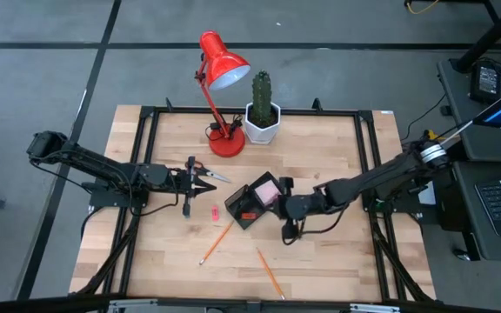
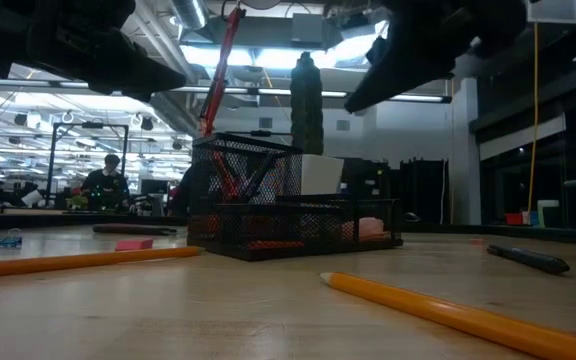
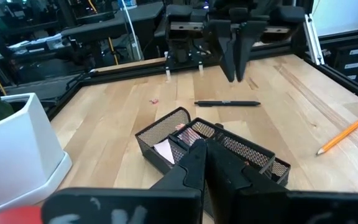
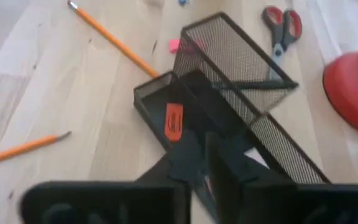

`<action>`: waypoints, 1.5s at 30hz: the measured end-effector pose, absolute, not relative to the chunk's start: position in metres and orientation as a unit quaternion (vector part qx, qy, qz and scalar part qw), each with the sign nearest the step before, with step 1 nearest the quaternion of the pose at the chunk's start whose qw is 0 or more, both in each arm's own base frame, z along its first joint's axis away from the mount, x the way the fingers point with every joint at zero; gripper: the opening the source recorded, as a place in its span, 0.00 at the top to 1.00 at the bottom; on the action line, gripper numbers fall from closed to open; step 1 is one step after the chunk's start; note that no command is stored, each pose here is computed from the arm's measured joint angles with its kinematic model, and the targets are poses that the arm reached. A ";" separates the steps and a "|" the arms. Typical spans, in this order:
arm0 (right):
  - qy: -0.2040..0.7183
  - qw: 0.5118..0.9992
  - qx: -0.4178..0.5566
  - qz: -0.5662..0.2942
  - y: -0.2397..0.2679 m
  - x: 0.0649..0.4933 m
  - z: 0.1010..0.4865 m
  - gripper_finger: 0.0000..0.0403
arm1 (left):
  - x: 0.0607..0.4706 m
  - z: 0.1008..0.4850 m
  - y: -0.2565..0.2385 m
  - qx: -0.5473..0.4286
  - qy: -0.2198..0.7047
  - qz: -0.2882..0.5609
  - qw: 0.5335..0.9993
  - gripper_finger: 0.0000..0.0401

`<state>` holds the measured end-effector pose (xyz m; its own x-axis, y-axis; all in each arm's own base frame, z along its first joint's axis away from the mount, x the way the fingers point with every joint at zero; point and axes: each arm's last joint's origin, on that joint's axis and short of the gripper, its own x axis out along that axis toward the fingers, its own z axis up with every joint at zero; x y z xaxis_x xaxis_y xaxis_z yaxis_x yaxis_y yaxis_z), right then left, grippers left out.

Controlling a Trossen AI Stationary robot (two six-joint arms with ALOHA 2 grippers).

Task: Pick and place office supplies into organizer
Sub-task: Put the pink binder clip into the black desk organizer

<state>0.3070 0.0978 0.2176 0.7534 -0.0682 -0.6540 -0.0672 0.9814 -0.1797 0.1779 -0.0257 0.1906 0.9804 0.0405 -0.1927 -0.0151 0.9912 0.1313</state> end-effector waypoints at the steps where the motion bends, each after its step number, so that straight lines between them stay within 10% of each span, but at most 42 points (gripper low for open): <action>1: 0.354 0.930 -0.096 -0.001 0.098 0.305 0.219 0.94 | 0.178 0.190 -0.026 0.065 0.098 0.014 0.993 0.99; 18: 0.484 0.845 -0.001 -0.229 0.073 0.249 0.222 0.97 | 0.178 0.190 -0.026 0.065 0.101 0.014 0.993 0.99; 45: 0.375 0.821 0.234 -0.361 0.025 0.165 0.203 0.92 | 0.178 0.190 -0.026 0.066 0.101 0.014 0.993 0.99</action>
<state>0.1652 0.0247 0.2032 0.4582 -0.4181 -0.7844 0.7688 0.6293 0.1138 0.1779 -0.0256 0.1901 0.9792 0.0410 -0.1989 -0.0145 0.9910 0.1329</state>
